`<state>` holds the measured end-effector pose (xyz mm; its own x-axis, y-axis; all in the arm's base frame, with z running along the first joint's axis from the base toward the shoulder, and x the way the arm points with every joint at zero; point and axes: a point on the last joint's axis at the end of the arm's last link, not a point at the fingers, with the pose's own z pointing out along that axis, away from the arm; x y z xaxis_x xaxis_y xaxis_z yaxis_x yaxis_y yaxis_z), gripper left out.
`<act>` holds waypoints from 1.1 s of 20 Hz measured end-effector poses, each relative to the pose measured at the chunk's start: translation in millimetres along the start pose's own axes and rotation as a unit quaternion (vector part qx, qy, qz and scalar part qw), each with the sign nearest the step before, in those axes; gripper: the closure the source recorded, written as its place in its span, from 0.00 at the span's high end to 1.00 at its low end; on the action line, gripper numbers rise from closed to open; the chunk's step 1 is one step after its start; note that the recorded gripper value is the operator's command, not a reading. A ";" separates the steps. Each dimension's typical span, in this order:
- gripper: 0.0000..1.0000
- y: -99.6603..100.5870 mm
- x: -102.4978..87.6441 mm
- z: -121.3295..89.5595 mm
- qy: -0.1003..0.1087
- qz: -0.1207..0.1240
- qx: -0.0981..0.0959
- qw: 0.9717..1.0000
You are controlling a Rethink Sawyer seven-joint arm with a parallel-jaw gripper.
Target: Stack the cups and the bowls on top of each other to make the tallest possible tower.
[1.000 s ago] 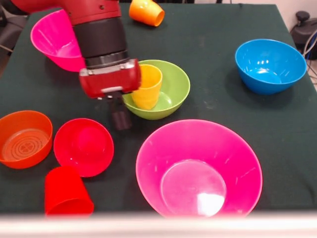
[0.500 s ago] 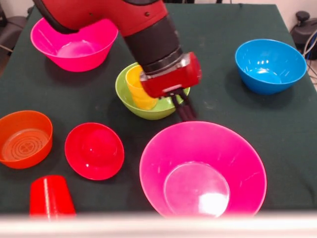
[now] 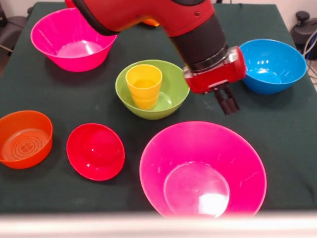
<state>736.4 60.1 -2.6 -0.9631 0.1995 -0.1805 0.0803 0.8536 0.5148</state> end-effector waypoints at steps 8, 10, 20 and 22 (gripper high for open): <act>0.00 10.2 31.4 -4.9 0.089 -0.054 0.089 0.991; 0.00 -2.1 41.4 -14.1 0.128 -0.058 0.125 0.982; 0.00 -64.7 54.2 -52.5 0.200 -0.062 0.246 0.946; 0.00 -76.0 52.7 -60.7 0.203 -0.060 0.264 0.941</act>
<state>664.0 -23.5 -0.4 -0.9836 -0.0233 0.1790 -0.0230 0.9997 0.0041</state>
